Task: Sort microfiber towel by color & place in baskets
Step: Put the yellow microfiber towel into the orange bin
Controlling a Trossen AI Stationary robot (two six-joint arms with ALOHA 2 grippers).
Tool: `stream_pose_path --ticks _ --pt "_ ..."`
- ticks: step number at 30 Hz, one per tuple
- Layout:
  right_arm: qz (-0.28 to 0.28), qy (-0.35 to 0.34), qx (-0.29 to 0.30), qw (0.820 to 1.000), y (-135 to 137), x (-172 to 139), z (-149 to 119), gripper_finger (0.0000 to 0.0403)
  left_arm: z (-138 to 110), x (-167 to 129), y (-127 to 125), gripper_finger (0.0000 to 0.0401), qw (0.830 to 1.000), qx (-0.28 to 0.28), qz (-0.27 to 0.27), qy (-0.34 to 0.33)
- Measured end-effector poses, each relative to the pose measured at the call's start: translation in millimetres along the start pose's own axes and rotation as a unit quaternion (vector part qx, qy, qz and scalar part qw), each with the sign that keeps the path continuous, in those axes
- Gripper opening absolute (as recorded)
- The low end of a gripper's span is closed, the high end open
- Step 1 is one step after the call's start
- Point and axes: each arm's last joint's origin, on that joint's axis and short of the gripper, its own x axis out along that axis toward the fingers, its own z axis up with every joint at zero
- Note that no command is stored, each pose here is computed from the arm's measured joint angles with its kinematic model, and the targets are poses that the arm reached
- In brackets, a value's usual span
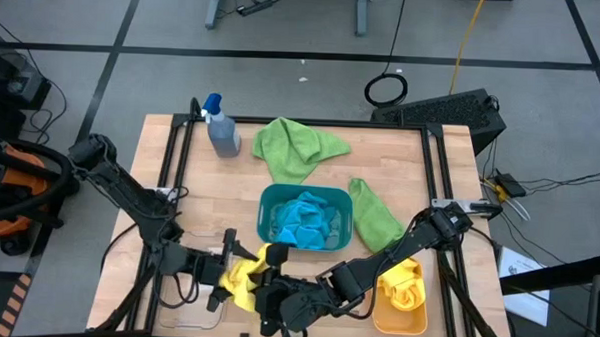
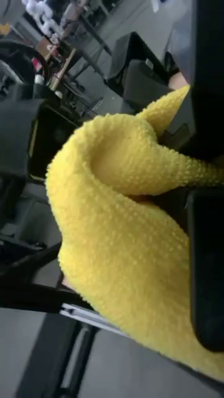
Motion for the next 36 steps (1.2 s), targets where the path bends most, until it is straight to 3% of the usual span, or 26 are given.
stream_pose_path --ticks 4,11,13,19,26,32,36 --pt "-0.014 -0.002 0.027 1.000 1 -1 1 0.0049 3 0 -2 0.0244 1.000 0.012 -0.016 -0.006" --pt "-0.030 -0.002 0.023 0.999 12 -12 2 0.0132 8 -6 -8 0.0058 0.998 0.047 -0.027 -0.015" --pt "-0.028 -0.001 0.024 0.999 16 -15 2 0.0153 11 -8 -5 0.0026 0.999 0.039 -0.026 -0.022" --pt "-0.064 0.033 0.009 0.997 24 -26 -6 0.0192 20 -19 -2 0.0040 0.999 0.012 -0.021 -0.033" --pt "-0.066 0.063 0.041 0.995 31 -33 -14 0.0211 26 -35 -6 0.0038 0.998 0.045 0.030 -0.018" --pt "-0.089 0.019 0.046 0.995 30 -33 -3 0.0212 24 -39 -11 0.0036 0.997 0.076 0.022 -0.009" --pt "-0.074 -0.040 0.045 0.995 29 -34 14 0.0217 23 -39 -12 0.0035 0.996 0.087 0.019 -0.002"
